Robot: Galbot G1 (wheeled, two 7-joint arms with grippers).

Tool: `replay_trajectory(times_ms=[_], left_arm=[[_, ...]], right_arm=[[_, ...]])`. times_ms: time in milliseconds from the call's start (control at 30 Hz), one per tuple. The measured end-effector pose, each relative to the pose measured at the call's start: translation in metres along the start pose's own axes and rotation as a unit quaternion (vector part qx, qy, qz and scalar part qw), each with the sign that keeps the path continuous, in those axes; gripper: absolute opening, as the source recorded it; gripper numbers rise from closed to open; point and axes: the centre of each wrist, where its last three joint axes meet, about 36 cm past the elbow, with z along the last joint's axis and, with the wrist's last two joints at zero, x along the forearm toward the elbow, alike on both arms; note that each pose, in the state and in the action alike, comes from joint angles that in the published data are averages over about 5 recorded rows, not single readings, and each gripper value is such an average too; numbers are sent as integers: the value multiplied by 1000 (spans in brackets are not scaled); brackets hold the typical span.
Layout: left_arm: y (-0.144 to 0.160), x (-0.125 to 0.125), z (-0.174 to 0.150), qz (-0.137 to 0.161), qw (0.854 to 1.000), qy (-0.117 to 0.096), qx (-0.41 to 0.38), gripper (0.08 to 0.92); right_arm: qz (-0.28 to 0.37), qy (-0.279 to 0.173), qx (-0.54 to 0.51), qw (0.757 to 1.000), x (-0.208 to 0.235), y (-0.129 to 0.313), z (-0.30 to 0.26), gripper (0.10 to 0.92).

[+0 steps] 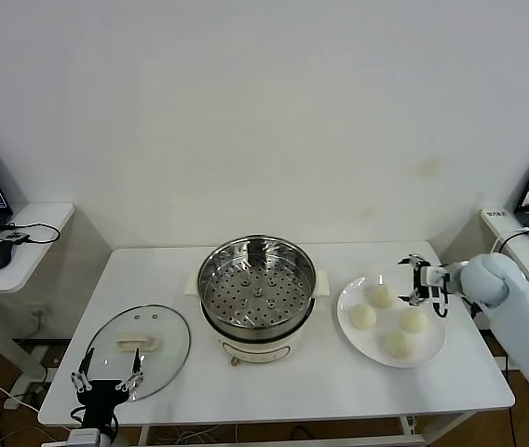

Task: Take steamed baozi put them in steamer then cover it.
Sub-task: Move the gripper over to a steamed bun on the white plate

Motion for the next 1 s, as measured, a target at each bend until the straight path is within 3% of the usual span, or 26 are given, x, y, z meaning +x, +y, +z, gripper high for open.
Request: replay_trajectory(times_ms=[333, 1000], left_arm=[[6, -3, 3, -5, 1000, 1, -7, 823], [9, -3, 7, -9, 1000, -6, -8, 823]], right_arm=[[-62, 21, 17, 998, -35, -22, -9, 823], [-85, 43, 22, 995, -80, -38, -32, 789]])
